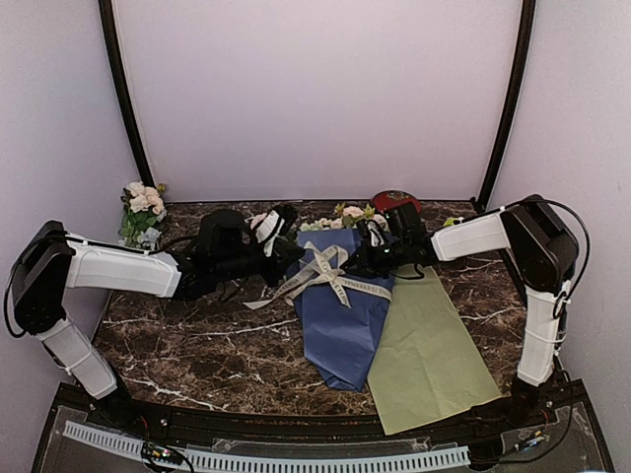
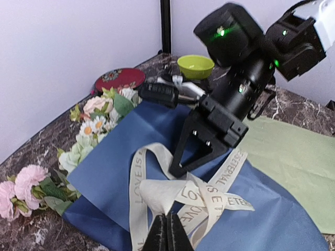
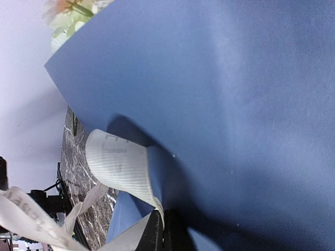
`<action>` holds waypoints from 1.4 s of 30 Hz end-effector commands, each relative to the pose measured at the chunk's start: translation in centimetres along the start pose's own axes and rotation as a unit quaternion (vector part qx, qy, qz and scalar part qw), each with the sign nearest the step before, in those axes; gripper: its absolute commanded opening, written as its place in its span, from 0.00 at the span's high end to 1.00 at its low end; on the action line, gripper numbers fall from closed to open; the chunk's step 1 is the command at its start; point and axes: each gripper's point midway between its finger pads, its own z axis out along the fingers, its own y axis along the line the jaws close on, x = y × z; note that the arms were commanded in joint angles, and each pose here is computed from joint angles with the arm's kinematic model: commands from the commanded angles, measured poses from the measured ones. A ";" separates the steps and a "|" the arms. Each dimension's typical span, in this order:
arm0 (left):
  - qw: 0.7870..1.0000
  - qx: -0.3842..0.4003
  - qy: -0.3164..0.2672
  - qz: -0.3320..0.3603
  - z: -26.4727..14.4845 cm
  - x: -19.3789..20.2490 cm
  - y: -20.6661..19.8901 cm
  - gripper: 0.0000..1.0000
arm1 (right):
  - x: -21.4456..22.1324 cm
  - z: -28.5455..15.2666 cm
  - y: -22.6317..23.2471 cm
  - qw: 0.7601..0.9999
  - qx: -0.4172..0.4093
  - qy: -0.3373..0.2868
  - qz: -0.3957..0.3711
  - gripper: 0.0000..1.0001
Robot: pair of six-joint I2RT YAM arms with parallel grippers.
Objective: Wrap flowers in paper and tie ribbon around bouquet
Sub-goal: Cross the ribbon over the folded bouquet.
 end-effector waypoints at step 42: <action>0.934 -0.323 -0.033 -0.149 -3.6 7.7 10.8 0.72 | 6.9 -1.0 -1.2 0.991 -0.001 0.121 -0.061 1.00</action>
